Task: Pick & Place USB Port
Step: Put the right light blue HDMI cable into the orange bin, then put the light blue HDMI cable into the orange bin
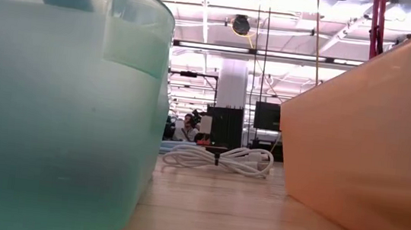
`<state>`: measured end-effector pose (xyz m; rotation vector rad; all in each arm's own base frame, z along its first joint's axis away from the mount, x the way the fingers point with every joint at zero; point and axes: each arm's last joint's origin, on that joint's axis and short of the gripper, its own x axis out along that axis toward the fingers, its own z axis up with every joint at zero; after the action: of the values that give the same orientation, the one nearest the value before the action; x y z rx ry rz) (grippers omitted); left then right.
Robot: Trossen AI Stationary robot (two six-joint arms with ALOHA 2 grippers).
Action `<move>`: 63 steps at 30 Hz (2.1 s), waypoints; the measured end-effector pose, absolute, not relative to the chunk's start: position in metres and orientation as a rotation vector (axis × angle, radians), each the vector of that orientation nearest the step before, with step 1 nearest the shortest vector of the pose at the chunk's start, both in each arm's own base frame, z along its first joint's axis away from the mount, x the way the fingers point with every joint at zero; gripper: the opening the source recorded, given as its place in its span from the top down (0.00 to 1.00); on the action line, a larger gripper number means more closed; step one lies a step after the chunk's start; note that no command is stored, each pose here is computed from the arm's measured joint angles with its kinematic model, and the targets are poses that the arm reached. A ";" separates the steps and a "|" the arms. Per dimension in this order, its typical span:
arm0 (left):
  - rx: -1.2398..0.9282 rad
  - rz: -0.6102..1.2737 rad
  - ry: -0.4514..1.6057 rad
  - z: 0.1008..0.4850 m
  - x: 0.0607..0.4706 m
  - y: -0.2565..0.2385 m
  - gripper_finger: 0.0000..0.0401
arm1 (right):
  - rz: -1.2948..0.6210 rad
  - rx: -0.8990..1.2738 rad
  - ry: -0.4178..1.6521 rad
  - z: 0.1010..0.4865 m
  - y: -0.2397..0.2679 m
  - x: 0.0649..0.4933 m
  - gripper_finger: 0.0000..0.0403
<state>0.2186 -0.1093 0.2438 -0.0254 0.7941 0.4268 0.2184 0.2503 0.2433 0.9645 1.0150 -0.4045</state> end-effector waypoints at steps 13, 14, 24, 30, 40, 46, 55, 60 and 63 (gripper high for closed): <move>0.015 0.396 0.851 0.243 0.225 -0.098 0.95 | -0.617 0.886 1.168 0.217 0.261 0.230 0.93; 0.016 0.398 0.852 0.243 0.225 -0.097 0.95 | -0.626 0.889 1.168 0.217 0.261 0.230 0.93; 0.008 0.387 0.862 0.243 0.225 -0.096 0.95 | -0.688 0.848 1.204 0.209 0.260 0.226 0.93; -0.012 0.373 0.872 0.242 0.225 -0.097 0.95 | -0.695 0.832 1.217 0.202 0.260 0.226 0.93; -0.012 0.370 0.874 0.242 0.225 -0.097 0.95 | -0.662 0.853 1.323 0.188 0.258 0.225 0.81; -0.012 0.370 0.874 0.242 0.225 -0.097 0.95 | -0.621 0.818 1.328 0.191 0.254 0.229 0.80; -0.036 0.367 0.879 0.242 0.225 -0.098 0.95 | -0.558 0.794 1.322 0.200 0.242 0.238 0.78; -0.053 0.370 0.884 0.237 0.222 -0.101 0.95 | -0.505 0.806 1.268 0.215 0.234 0.242 0.78; -0.059 0.373 0.900 0.232 0.219 -0.101 0.95 | -0.489 0.791 1.269 0.217 0.233 0.241 0.78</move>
<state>0.2188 -0.1011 0.2315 -0.0586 0.8998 0.3734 0.2414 0.2333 0.2167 0.7915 1.2692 -0.4885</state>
